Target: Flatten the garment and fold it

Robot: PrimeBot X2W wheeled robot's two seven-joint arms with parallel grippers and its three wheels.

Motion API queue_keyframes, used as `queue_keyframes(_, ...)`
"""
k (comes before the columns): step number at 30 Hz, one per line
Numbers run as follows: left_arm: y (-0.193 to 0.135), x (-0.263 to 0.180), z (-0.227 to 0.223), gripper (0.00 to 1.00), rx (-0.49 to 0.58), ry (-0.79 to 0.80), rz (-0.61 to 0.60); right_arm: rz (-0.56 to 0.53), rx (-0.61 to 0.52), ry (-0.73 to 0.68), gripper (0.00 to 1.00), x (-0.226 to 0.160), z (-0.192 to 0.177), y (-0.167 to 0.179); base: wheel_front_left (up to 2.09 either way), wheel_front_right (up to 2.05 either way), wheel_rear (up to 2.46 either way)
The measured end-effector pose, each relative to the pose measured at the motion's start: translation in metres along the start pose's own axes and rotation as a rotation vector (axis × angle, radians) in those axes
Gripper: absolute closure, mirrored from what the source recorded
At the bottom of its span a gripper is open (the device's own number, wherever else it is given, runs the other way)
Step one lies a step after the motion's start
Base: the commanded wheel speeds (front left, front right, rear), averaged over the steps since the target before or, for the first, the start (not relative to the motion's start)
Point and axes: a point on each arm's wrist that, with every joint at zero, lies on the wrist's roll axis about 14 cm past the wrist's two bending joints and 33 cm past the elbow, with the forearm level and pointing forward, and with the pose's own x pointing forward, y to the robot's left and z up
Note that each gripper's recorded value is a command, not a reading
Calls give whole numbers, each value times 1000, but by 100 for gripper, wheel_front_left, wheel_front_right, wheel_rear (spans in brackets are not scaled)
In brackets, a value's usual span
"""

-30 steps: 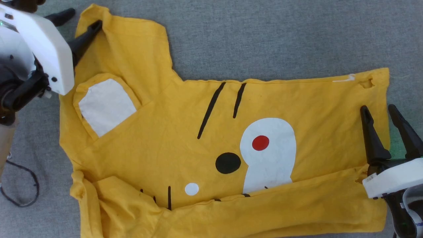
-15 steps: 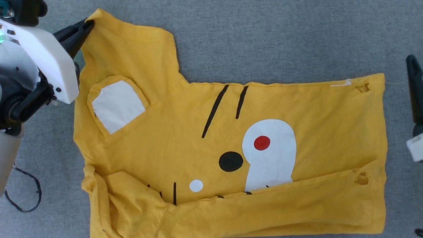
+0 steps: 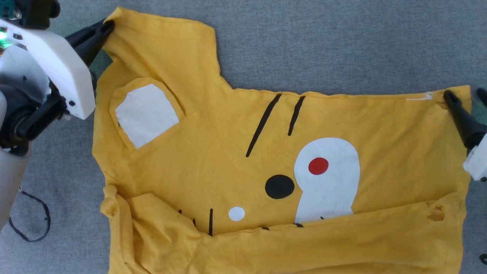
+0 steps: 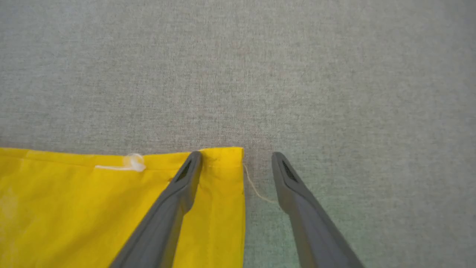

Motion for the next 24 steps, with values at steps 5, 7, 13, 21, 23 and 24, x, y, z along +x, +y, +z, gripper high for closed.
queue_keyframes(5, 3, 1, -3, 100, -3, 7, 6, 25, 23, 78, 0, 3, -14, 7, 0, 0, 0)
queue_keyframes(7, 3, 1, -3, 100, -3, 7, 5, 24, 28, 85, 91, 3, -14, 6, 0, 0, 0)
queue_keyframes(13, 3, 1, 4, 100, -4, -35, 7, 19, 37, 66, 100, 3, -12, 7, 0, 0, 0)
queue_keyframes(21, 9, -26, 59, 100, 0, -287, 49, -38, 18, -112, 100, -12, 24, -9, 0, 0, 0)
queue_keyframes(23, 8, -38, 68, 100, 3, -338, 59, -43, 15, -148, 100, -18, 31, -11, 0, 0, 0)
queue_keyframes(24, 8, -44, 71, 100, 3, -361, 66, -45, 18, -170, 100, -22, 34, -12, 0, 0, 0)
